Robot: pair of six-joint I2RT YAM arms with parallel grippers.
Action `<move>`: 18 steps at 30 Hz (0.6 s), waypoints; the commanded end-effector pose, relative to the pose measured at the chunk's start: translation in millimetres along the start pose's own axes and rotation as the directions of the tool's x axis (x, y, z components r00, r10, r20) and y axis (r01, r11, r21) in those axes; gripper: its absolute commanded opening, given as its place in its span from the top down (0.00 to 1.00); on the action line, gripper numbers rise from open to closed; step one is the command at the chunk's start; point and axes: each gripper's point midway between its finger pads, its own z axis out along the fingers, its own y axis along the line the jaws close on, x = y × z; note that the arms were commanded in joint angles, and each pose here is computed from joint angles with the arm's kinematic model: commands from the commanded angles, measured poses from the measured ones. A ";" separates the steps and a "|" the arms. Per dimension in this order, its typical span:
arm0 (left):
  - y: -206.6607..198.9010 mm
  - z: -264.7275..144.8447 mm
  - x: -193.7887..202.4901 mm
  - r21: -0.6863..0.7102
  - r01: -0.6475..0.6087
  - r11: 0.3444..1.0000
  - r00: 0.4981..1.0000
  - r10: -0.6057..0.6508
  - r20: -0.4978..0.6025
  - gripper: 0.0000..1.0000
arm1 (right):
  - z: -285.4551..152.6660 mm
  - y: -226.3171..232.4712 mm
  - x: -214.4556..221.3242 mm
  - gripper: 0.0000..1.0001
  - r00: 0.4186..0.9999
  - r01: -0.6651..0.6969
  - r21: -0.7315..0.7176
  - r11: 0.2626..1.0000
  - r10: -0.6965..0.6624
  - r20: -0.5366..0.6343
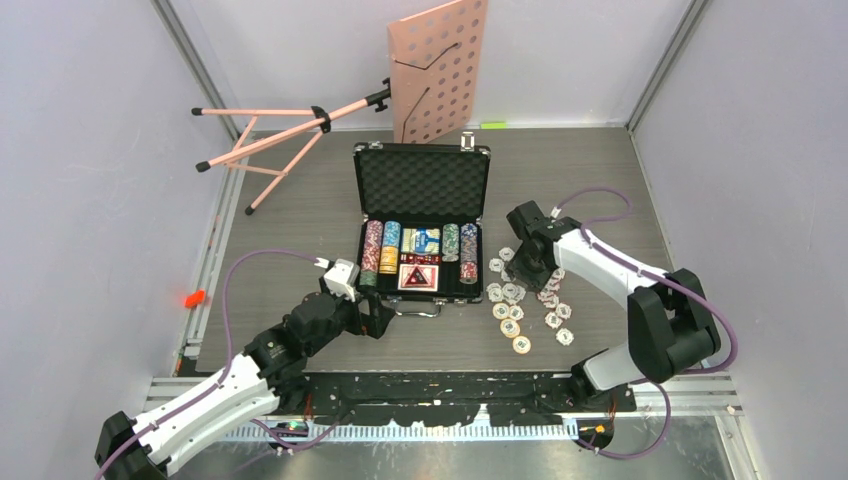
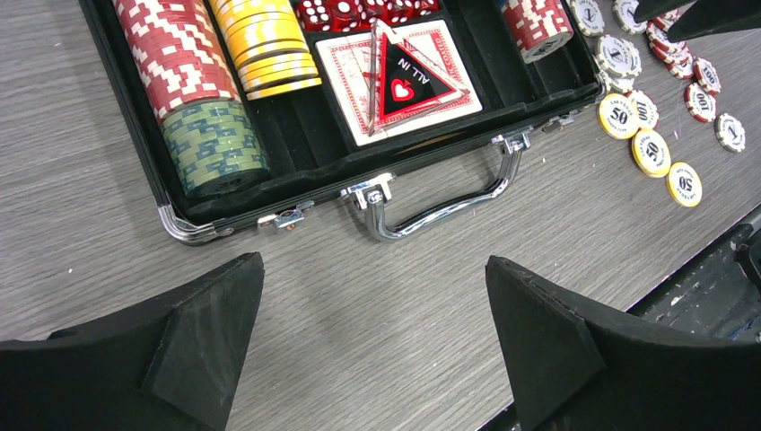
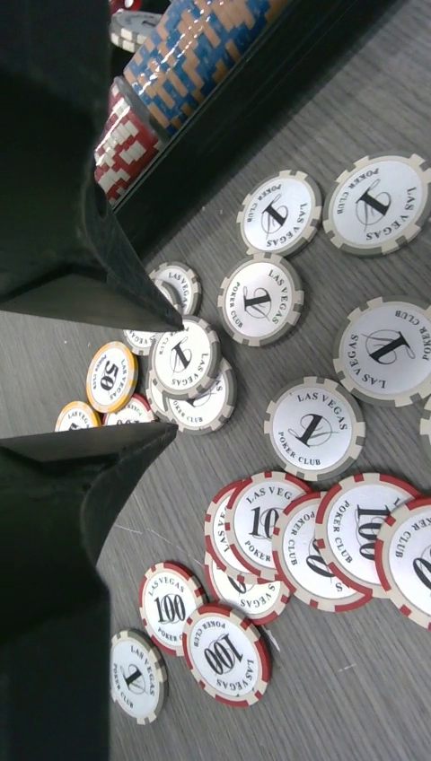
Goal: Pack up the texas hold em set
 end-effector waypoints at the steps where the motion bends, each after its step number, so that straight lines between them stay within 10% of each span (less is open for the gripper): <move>1: -9.9 -0.8 -20.1 0.032 0.000 0.999 0.998 -0.002 0.064 0.02 | -9.0 8.6 -5.9 0.50 0.999 0.029 -0.047 0.999 -0.028 0.024; 5: -10.1 -0.1 -19.6 0.032 0.001 0.999 0.998 -0.003 0.062 0.02 | -11.2 -12.1 -0.5 0.44 0.999 0.039 0.009 0.999 -0.039 0.022; 9: -11.2 0.7 -19.4 0.037 -0.001 0.999 0.998 -0.001 0.058 0.02 | -17.3 -45.6 12.1 0.11 1.000 0.014 0.066 0.998 -0.015 0.018; 18: -29.7 7.5 -14.1 0.131 -0.016 0.991 1.000 0.013 0.024 0.04 | -16.6 -76.0 39.4 0.15 0.997 -0.073 0.017 0.997 0.073 0.000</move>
